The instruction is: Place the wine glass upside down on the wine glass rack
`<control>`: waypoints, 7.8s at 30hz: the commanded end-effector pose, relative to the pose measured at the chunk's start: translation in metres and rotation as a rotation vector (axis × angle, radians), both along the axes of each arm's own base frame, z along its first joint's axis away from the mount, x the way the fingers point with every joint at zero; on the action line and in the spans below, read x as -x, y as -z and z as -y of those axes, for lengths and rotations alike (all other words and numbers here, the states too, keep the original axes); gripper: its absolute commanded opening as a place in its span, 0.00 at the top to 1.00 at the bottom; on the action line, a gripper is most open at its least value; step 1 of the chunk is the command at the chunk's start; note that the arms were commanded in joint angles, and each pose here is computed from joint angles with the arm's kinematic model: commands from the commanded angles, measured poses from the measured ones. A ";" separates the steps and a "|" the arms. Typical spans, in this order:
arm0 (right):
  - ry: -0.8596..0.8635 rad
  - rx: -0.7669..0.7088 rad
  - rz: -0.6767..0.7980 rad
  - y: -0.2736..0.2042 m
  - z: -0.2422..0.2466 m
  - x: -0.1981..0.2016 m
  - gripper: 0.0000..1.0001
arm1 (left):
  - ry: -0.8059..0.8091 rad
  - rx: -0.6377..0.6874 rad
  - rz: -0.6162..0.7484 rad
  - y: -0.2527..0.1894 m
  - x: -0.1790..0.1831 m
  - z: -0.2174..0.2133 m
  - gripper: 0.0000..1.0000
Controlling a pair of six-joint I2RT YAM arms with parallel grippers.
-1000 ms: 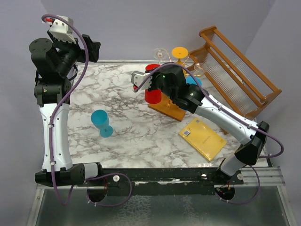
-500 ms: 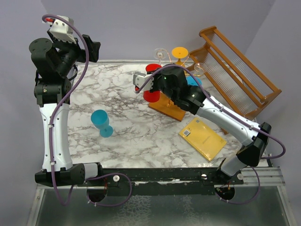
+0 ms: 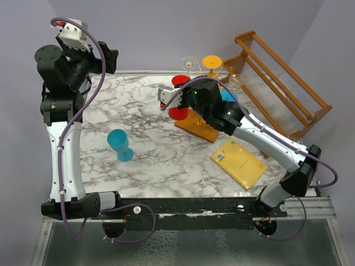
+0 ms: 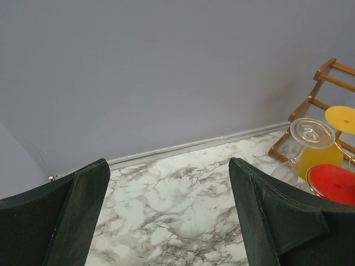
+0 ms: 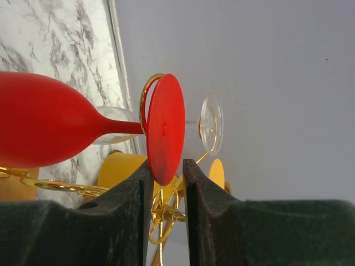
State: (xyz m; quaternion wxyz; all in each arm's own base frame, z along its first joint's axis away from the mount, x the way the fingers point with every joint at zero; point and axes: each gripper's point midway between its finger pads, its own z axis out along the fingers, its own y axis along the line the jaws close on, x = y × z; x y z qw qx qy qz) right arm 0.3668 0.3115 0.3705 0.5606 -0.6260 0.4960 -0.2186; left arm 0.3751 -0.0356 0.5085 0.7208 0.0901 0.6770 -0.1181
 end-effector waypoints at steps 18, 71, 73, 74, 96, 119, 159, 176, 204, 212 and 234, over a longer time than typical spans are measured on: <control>0.041 0.032 0.025 -0.012 0.022 0.009 0.70 | -0.039 -0.066 0.016 0.011 0.001 -0.011 0.09; 0.333 -0.784 -0.117 -0.116 0.225 0.016 0.11 | 0.254 -0.546 -0.838 0.291 0.109 -0.045 0.15; 0.347 -0.785 -0.121 -0.113 0.233 0.017 0.11 | 0.271 -0.558 -0.849 0.298 0.111 -0.045 0.18; 0.350 -0.788 -0.125 -0.111 0.236 0.018 0.12 | 0.279 -0.565 -0.855 0.302 0.111 -0.045 0.20; 0.386 -0.789 -0.194 -0.085 0.273 0.038 0.21 | 0.361 -0.565 -0.940 0.353 0.089 -0.037 0.64; 0.514 -0.856 -0.256 -0.051 0.325 0.030 0.20 | 0.352 -0.559 -0.760 0.289 0.054 -0.023 1.00; -0.056 -1.089 -0.480 -0.159 0.185 -0.030 0.22 | 0.332 -0.631 0.584 -0.110 -0.022 0.104 1.00; -0.305 -1.193 -0.583 -0.191 0.100 -0.016 0.27 | 0.583 0.263 0.148 -0.110 -0.008 0.173 1.00; -0.096 -1.389 -0.676 -0.160 0.100 -0.053 0.88 | 0.668 0.259 0.059 -0.078 -0.003 0.217 1.00; 0.012 -1.405 -0.558 -0.162 0.122 -0.062 0.99 | 0.673 0.222 0.079 -0.078 0.005 0.214 0.88; -0.206 -0.944 -0.341 -0.179 0.137 0.001 0.99 | 0.215 -0.196 0.121 -0.055 0.021 0.119 0.14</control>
